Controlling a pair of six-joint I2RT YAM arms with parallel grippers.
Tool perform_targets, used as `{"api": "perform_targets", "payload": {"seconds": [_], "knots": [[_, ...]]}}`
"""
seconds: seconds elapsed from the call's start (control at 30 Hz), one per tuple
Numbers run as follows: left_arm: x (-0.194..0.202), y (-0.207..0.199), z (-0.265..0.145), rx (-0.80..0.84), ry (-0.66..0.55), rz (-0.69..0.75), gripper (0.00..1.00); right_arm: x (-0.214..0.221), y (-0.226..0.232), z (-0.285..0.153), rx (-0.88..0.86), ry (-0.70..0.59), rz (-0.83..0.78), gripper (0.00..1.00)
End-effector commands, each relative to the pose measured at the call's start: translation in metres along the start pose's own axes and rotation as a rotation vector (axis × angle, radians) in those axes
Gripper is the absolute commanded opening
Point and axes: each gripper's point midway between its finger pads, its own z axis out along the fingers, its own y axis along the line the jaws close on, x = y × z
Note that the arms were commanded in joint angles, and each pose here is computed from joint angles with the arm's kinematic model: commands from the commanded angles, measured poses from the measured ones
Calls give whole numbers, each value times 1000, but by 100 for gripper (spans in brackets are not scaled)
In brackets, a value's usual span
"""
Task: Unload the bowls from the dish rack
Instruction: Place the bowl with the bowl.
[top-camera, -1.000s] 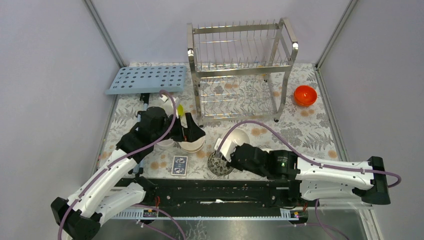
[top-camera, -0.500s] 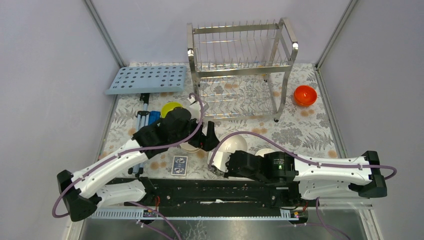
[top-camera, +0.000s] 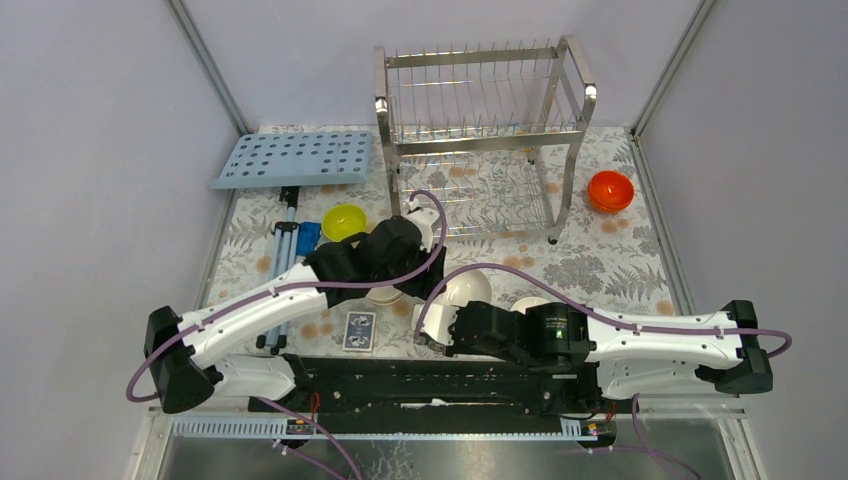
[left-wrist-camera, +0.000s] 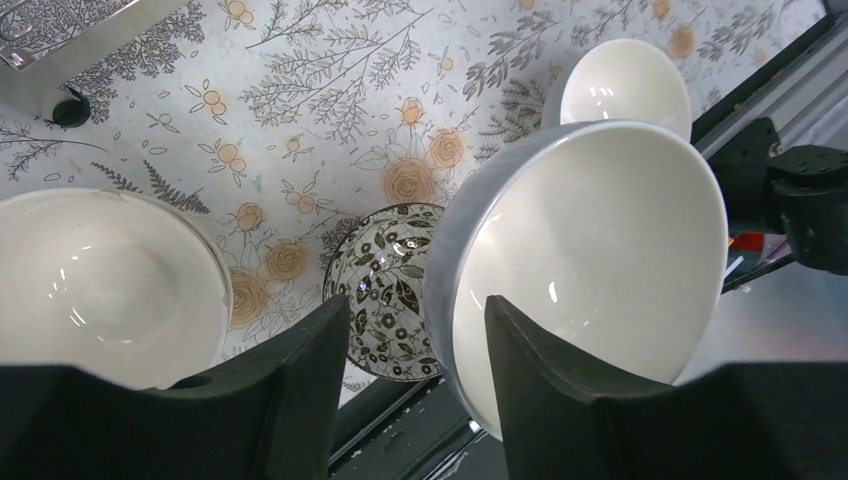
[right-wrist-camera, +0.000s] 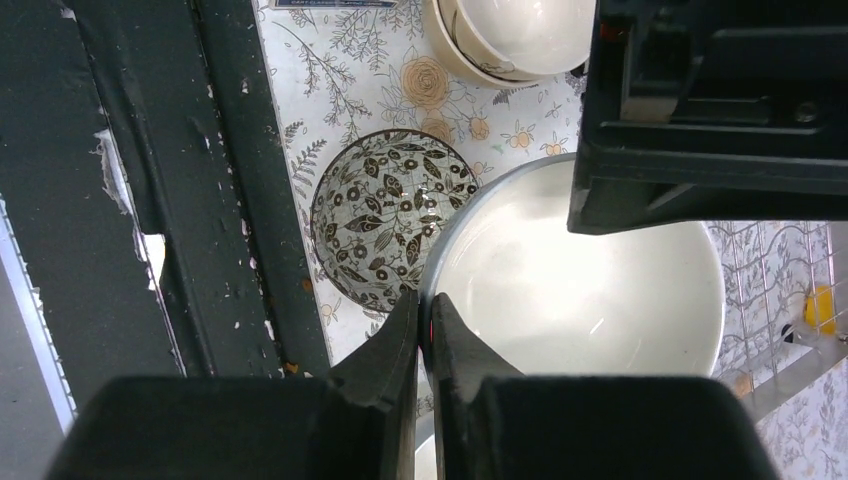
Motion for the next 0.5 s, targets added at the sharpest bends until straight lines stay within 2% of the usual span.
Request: {"api": "perform_targets", "payload": {"seconds": [0.0,0.13,0.47], "knots": [[-17,-12,-3,-5,-40,18,53,-23,-17,-10,69,-57,-11,0],[-12,-15,0,-27,-24,34,40,-24,-18,-8,75,-56,-13,0],[-7,-25,0,16,-13,22,0,-25,-17,-9,72,-56,19,0]]}}
